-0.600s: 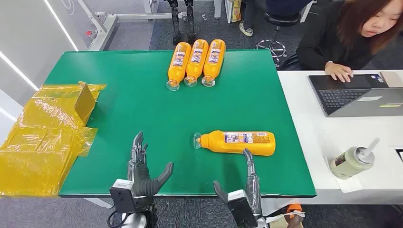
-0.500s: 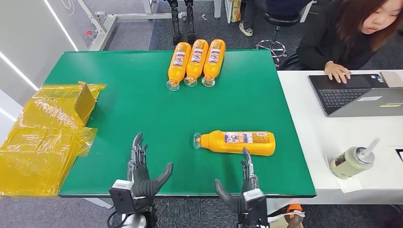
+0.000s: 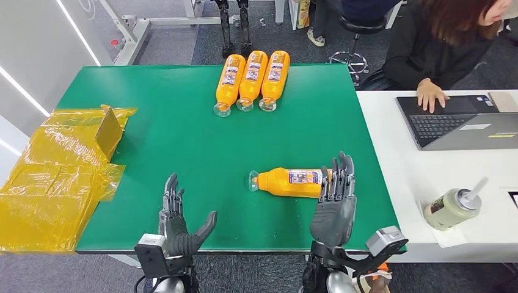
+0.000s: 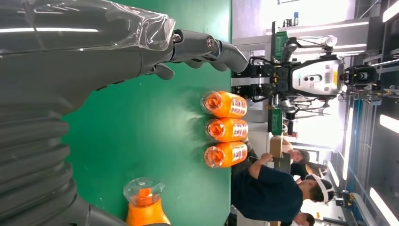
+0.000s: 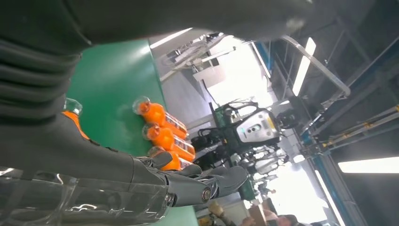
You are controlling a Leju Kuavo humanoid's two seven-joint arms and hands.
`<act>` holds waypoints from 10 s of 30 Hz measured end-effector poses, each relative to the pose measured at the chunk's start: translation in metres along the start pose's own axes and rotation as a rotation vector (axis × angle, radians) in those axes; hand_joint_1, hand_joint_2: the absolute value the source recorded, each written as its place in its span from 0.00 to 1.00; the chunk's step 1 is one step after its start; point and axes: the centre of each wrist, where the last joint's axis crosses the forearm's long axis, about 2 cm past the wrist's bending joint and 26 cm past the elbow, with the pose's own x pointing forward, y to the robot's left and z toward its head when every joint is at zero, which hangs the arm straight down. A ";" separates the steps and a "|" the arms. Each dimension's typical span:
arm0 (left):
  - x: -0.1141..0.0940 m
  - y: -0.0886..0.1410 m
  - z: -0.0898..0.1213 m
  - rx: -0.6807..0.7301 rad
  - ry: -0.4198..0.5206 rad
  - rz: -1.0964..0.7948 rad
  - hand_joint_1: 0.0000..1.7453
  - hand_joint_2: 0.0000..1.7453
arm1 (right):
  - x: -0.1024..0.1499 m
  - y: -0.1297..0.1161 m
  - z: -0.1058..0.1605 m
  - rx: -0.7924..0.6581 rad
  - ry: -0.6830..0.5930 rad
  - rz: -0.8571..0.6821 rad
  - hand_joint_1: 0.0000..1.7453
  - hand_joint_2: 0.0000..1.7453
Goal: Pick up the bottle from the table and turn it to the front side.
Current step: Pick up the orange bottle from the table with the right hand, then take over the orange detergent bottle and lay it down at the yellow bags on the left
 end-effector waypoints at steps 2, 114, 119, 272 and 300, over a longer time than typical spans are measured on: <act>-0.001 0.001 0.000 0.000 0.001 -0.004 0.00 1.00 | 0.001 0.002 -0.002 0.004 -0.012 0.006 0.00 0.00; -0.003 0.012 -0.017 -0.082 -0.038 -0.039 0.00 1.00 | 0.048 -0.185 -0.264 1.119 0.787 1.475 0.00 1.00; -0.003 0.013 -0.019 -0.082 -0.039 -0.034 0.00 1.00 | 0.053 -0.175 -0.278 1.200 0.941 1.398 0.00 1.00; 0.011 -0.004 -0.039 -0.240 0.049 0.616 1.00 1.00 | -0.070 -0.018 0.011 1.081 0.402 0.732 0.96 1.00; 0.015 0.003 -0.045 -0.209 0.027 0.551 1.00 1.00 | -0.065 -0.007 0.020 0.988 0.365 0.776 0.00 1.00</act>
